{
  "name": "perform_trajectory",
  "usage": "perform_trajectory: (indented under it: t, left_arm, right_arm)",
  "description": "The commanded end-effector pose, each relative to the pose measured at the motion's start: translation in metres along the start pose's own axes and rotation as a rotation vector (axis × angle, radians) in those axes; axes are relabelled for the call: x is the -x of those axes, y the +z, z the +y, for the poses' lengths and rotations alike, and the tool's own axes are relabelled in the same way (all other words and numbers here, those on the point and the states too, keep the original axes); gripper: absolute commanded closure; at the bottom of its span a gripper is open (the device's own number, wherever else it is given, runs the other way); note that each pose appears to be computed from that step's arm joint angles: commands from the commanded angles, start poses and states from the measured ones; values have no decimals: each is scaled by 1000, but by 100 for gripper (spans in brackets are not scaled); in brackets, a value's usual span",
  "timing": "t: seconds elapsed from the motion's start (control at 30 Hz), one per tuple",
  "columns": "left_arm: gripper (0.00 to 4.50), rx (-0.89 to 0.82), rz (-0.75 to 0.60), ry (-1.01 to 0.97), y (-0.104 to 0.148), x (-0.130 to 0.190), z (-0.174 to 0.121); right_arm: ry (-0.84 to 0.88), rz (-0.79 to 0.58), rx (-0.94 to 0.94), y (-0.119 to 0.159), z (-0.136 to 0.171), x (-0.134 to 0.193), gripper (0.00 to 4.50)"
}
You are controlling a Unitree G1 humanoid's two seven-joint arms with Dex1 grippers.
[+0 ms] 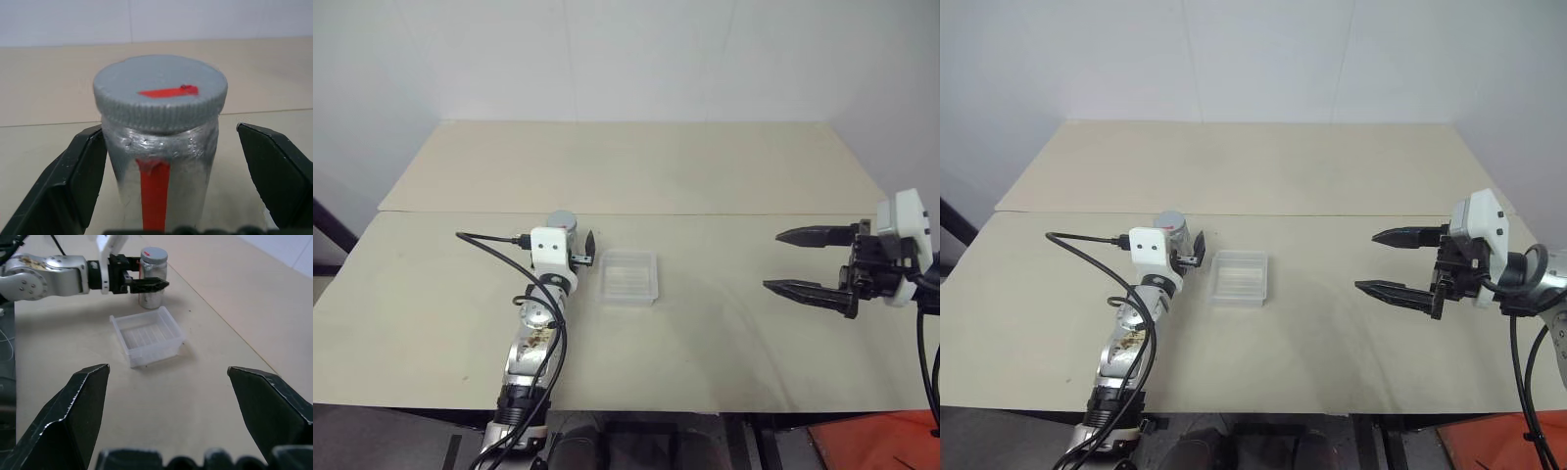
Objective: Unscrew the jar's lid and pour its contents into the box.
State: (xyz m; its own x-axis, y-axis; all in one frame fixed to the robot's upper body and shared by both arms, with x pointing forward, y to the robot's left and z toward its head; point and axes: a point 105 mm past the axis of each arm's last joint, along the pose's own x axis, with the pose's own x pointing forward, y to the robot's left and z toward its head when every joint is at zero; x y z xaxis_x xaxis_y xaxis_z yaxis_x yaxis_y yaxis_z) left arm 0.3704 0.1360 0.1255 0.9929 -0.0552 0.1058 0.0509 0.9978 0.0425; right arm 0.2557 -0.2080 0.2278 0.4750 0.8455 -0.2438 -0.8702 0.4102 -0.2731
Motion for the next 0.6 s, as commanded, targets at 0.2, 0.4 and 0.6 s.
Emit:
perform_trajectory:
  t: [0.2, 0.4, 0.6]
  left_arm:
    - [4, -20, -102, 5, 20, -13, -3]
    - [64, -6, -103, -18, 20, -18, -7]
    - [231, 20, -88, -9, 16, -19, -7]
  right_arm:
    - [-32, -35, 22, 11, 3, 5, 0]
    - [-39, -43, 16, 12, 4, 6, 0]
    - [-45, -57, 12, 17, 6, 8, 0]
